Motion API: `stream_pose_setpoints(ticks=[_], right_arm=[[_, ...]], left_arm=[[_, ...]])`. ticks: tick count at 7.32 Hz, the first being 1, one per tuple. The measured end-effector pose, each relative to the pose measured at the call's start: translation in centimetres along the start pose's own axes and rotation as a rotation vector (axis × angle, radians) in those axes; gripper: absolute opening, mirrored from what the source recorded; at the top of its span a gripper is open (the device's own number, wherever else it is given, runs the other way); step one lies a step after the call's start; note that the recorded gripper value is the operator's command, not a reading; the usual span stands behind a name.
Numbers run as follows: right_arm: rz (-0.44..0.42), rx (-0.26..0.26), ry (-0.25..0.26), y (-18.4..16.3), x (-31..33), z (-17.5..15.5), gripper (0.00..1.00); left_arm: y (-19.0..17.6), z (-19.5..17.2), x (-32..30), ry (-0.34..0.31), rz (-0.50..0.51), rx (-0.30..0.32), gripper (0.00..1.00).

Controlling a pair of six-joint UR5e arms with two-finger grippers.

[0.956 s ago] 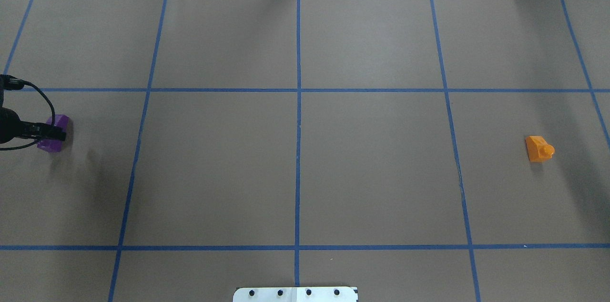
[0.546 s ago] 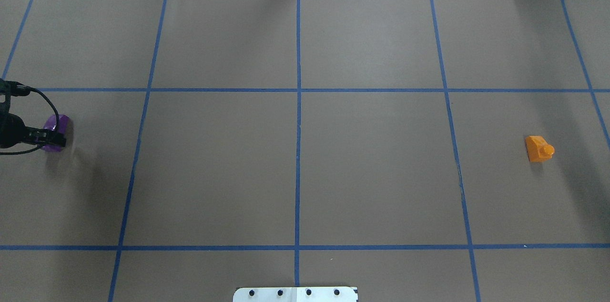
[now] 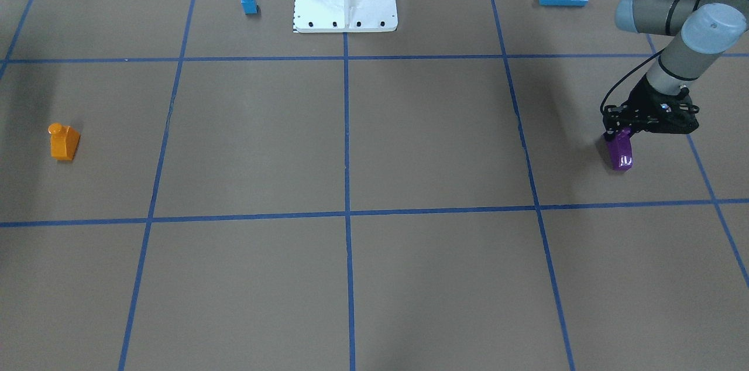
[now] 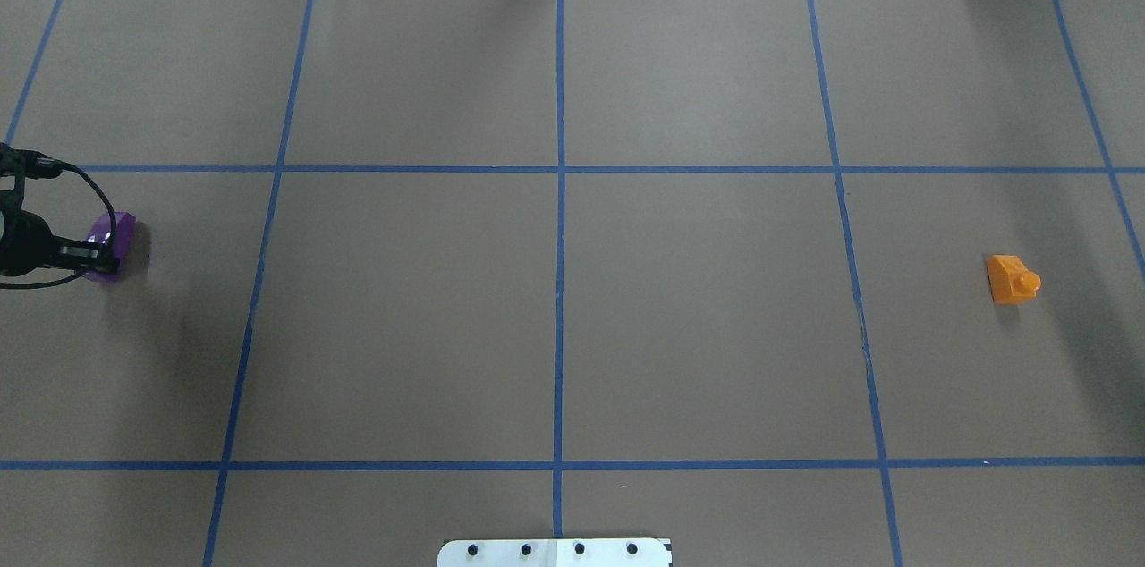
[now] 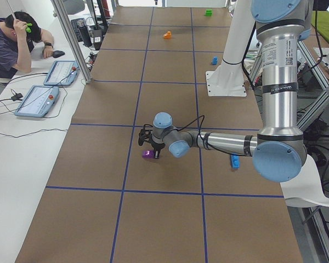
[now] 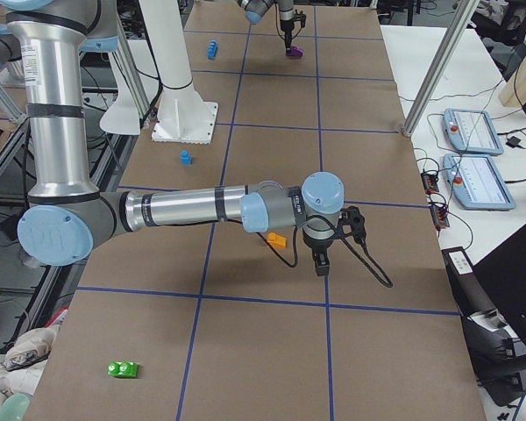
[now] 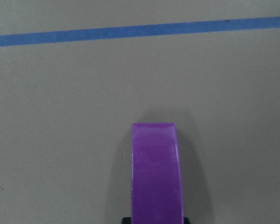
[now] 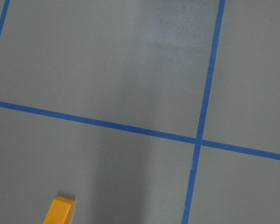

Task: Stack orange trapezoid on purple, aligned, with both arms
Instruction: 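Lower the left gripper onto the purple trapezoid and close on it, then carry the purple trapezoid with the left gripper to the table center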

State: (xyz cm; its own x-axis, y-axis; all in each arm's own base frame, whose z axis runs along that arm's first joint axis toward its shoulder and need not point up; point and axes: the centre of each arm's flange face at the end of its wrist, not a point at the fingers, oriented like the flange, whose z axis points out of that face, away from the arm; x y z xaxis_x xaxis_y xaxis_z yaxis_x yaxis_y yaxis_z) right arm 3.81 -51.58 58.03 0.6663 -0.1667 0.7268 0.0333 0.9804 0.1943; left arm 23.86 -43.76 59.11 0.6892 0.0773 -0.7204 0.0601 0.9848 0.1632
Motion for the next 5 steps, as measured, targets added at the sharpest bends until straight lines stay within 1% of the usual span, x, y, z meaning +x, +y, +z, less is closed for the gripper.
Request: stream_pose_setpoints(ticks=[2,3,4,5], right_arm=[[0.000,0.000,0.000,0.0,0.0,0.0,1.00],[0.000,0.000,0.000,0.0,0.0,0.0,1.00],[0.001,0.000,-0.001,0.0,0.0,0.0,1.00],[0.004,-0.002,-0.003,0.1,0.0,0.0,1.00]], left_arm=[[-3.5,-4.1,6.8,-0.002,-0.013,-0.018,0.00],[-6.1,-6.7,11.8,-0.001,-0.011,-0.018,0.00],[-8.4,-8.9,17.2,0.014,0.008,-0.011,0.00],[-9.7,-10.1,23.5,0.044,0.053,-0.013,0.00]])
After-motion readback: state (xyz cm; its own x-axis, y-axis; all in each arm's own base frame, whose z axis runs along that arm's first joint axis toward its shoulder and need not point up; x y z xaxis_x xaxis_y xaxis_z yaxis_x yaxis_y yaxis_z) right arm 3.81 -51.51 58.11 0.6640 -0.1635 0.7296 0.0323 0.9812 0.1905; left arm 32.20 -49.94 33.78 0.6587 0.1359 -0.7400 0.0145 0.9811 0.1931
